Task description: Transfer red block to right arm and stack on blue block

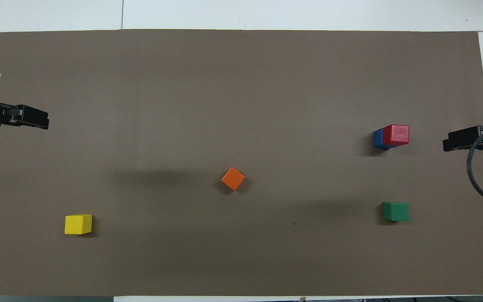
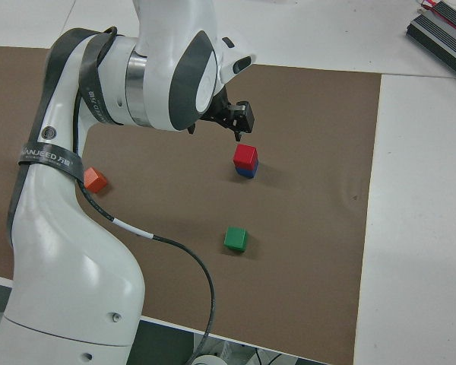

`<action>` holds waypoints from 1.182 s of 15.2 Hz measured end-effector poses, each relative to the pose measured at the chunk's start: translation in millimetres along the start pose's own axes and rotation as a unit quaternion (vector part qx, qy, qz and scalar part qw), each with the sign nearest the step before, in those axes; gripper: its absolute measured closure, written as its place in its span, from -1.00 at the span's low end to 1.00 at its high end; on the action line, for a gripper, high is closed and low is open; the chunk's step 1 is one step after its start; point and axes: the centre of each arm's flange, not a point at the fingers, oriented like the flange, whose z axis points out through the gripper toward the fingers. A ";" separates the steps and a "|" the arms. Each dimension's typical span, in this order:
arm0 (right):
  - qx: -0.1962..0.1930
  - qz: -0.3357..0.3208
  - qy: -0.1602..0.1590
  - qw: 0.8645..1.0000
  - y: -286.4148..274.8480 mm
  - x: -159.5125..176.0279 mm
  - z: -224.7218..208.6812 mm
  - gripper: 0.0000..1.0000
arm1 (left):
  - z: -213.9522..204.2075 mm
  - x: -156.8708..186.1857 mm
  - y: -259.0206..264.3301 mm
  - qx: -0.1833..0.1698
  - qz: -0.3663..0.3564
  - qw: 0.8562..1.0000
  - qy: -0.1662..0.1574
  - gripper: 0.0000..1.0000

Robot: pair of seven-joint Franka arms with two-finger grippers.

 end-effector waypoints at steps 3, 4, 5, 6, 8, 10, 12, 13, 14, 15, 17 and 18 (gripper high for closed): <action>0.000 0.001 -0.002 1.000 4.4 2.4 2.7 -1.00 | 0.0 0.0 0.0 0.000 0.000 1.000 0.000 -1.00; -0.001 0.000 -0.002 1.000 4.1 3.0 2.9 -1.00 | 0.0 0.0 0.0 0.000 0.000 1.000 0.000 -1.00; -0.002 0.000 -0.002 1.000 4.2 3.4 2.8 -1.00 | 0.0 0.0 0.0 0.000 0.000 1.000 0.000 -1.00; -0.003 0.000 -0.001 1.000 4.5 3.7 2.8 -1.00 | 0.0 0.0 0.0 0.000 0.000 1.000 0.000 -1.00; -0.007 0.000 0.001 1.000 5.7 4.6 2.6 -1.00 | 0.0 0.0 0.0 0.000 0.000 1.000 0.000 -1.00; -0.009 0.007 0.002 1.000 13.0 5.0 2.7 -1.00 | 0.0 0.0 0.0 0.000 0.000 1.000 0.000 -1.00; -0.010 0.014 0.002 1.000 19.8 4.9 2.8 -1.00 | 0.0 0.0 0.0 0.000 0.000 1.000 0.000 -1.00; -0.011 0.014 0.001 1.000 19.7 4.9 2.9 -1.00 | 0.0 0.0 0.0 0.000 0.000 1.000 0.000 -1.00; -0.011 0.013 0.001 1.000 18.2 5.0 3.0 -1.00 | 0.0 0.0 0.0 0.000 0.000 1.000 0.000 -1.00; -0.012 0.011 0.001 1.000 16.2 5.1 3.1 -1.00 | 0.0 0.0 0.0 0.000 0.000 1.000 0.000 -1.00; -0.012 0.009 0.001 1.000 14.1 5.2 3.2 -1.00 | 0.0 0.0 0.0 0.000 0.000 1.000 0.000 -1.00; -0.012 0.009 0.001 1.000 13.9 5.3 3.2 -1.00 | 0.0 0.0 0.0 0.000 0.000 1.000 0.000 -1.00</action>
